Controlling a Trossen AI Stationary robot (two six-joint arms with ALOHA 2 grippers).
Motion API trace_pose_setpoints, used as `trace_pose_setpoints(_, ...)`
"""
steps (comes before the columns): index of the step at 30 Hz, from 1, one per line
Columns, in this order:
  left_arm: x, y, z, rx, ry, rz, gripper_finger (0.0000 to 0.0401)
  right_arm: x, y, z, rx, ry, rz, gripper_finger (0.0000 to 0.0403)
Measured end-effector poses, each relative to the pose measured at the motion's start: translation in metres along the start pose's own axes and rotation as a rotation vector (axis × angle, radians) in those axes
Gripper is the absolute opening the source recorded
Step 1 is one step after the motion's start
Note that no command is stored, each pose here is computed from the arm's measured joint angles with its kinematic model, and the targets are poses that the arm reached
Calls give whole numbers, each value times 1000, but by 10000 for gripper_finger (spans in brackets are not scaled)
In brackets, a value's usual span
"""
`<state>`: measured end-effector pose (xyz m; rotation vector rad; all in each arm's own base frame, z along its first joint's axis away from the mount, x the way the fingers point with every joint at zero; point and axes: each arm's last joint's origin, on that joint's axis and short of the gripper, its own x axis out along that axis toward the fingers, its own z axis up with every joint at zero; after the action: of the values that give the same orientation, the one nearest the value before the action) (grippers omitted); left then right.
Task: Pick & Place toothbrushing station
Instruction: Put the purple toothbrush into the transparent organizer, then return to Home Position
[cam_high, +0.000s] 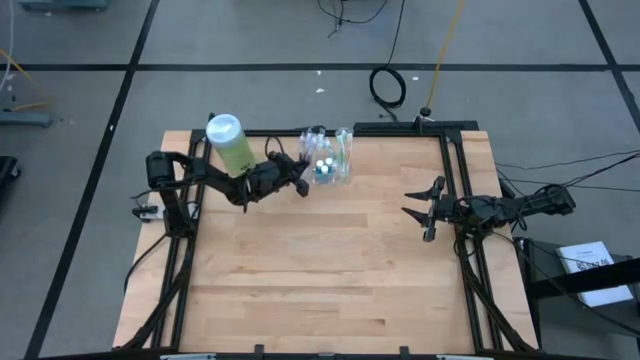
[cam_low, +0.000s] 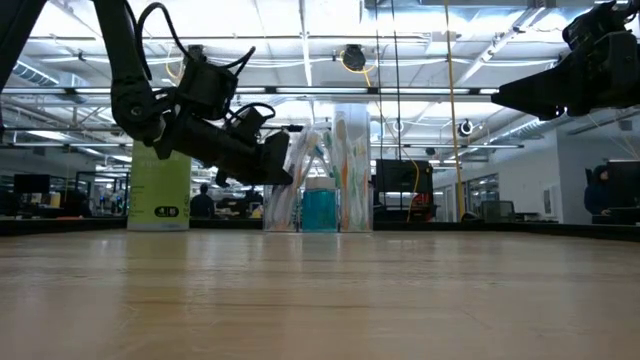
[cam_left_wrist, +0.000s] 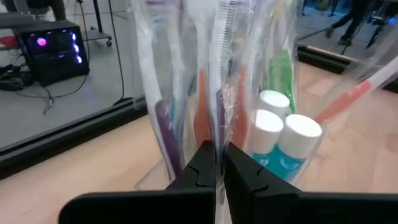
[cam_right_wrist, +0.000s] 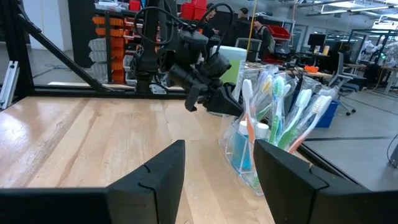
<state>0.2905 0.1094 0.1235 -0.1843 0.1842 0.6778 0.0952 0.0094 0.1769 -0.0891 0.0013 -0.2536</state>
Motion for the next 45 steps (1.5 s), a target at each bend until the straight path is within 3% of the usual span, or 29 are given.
trace_pose_setpoints(22, -2, -2, -5, -21, 52, 15, 17, 0, 0, 0, 0, 0, 0, 183)
trace_pose_setpoints(29, -5, -2, 2, -27, 33, 31, 79, 0, 0, 0, 0, 0, 0, 183)
trace_pose_setpoints(37, -19, -8, 32, -21, -58, -13, 160, 0, 0, 0, 0, 0, 0, 183)
trace_pose_setpoints(45, -62, -13, 81, 5, -102, -71, 176, 0, 0, 0, 0, 0, 0, 183)
